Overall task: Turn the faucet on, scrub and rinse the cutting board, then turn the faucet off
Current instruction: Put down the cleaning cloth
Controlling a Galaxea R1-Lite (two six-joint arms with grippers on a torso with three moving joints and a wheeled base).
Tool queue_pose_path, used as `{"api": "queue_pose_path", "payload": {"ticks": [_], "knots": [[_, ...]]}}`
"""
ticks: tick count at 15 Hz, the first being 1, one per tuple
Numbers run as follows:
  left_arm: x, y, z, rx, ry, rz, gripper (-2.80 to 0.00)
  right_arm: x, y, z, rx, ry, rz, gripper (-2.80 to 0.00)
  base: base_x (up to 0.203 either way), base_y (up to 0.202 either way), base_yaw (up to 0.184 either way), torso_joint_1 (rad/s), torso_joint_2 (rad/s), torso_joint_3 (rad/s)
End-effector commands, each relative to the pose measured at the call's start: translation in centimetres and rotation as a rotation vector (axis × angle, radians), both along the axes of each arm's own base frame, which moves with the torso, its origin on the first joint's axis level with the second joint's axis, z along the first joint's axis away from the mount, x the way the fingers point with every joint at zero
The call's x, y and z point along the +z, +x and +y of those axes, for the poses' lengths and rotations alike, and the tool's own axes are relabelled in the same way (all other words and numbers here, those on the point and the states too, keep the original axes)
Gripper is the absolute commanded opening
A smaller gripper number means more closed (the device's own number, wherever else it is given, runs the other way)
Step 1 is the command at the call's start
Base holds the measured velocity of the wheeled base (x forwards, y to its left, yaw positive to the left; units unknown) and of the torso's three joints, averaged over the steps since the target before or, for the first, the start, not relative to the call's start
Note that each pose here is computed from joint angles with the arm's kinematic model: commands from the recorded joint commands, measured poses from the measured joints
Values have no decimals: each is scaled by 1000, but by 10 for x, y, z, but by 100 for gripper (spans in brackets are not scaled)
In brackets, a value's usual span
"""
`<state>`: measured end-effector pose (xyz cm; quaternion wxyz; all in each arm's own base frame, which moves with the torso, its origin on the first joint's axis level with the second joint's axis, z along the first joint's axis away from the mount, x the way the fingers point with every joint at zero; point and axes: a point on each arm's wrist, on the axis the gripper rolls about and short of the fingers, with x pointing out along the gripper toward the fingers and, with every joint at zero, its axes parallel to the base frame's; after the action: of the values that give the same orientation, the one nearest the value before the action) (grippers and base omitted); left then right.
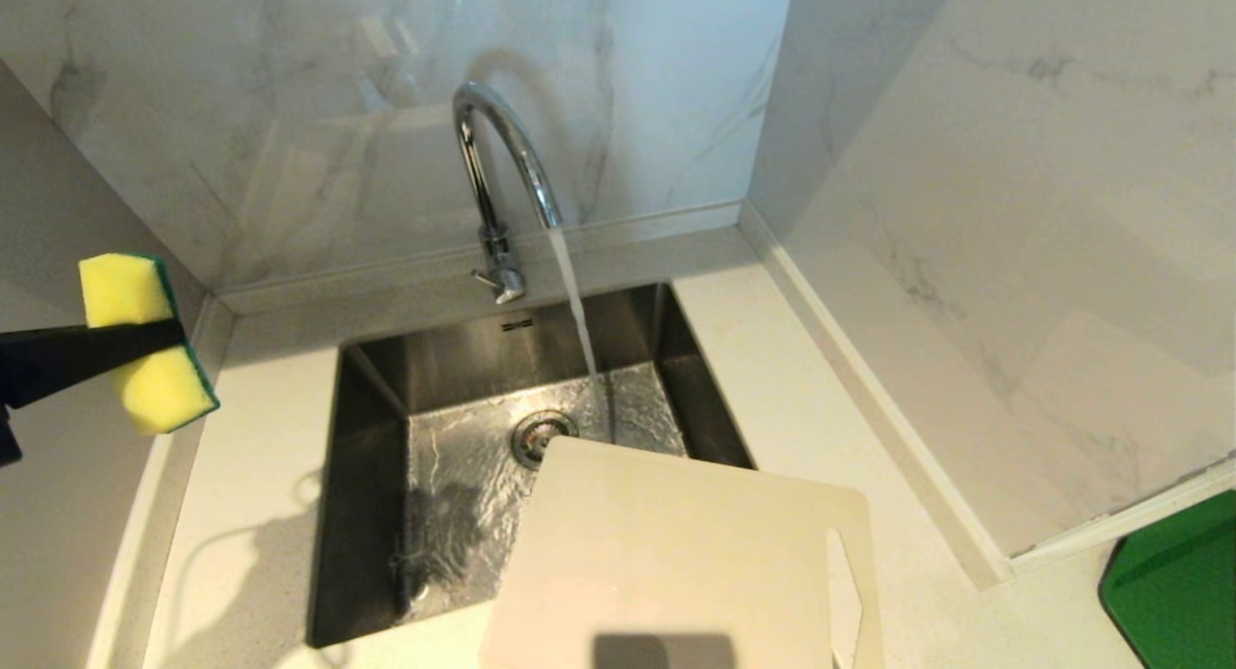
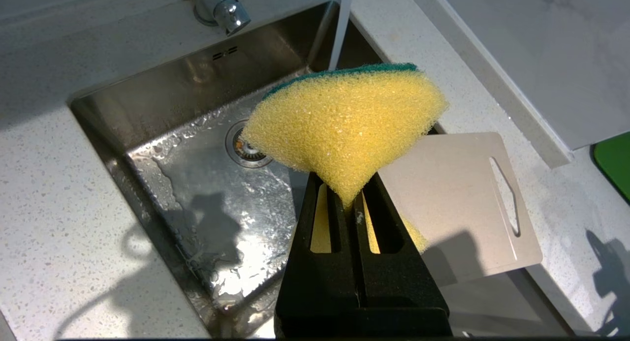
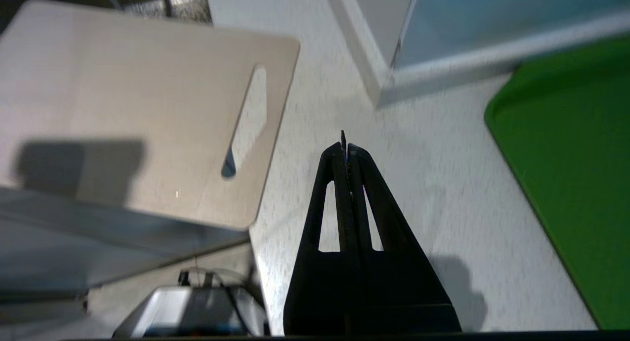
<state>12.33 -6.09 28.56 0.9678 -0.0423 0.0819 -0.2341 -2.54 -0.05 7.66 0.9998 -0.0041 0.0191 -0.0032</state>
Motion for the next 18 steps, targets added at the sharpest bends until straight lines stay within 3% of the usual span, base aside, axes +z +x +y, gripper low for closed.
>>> {"api": "queue_pose_path", "payload": {"ticks": [1, 8, 11, 15, 18], "knots": [[0, 0, 0, -2, -2, -1, -280, 0, 3, 0, 7, -19, -57, -280, 0, 0, 0, 0, 0, 0], [-3, 0, 0, -2, -1, 11, -280, -1, 3, 0, 2, 14, -40, -280, 0, 0, 0, 0, 0, 0], [-17, 6, -3, -3, 36, 61, -280, -1, 3, 0, 2, 14, -40, -280, 0, 0, 0, 0, 0, 0], [-32, 30, -14, -9, 125, 128, -280, -1, 3, 0, 2, 14, -40, -280, 0, 0, 0, 0, 0, 0], [-55, 46, -22, -22, 227, 279, -280, -1, 3, 0, 3, 14, -41, -280, 0, 0, 0, 0, 0, 0]]}}
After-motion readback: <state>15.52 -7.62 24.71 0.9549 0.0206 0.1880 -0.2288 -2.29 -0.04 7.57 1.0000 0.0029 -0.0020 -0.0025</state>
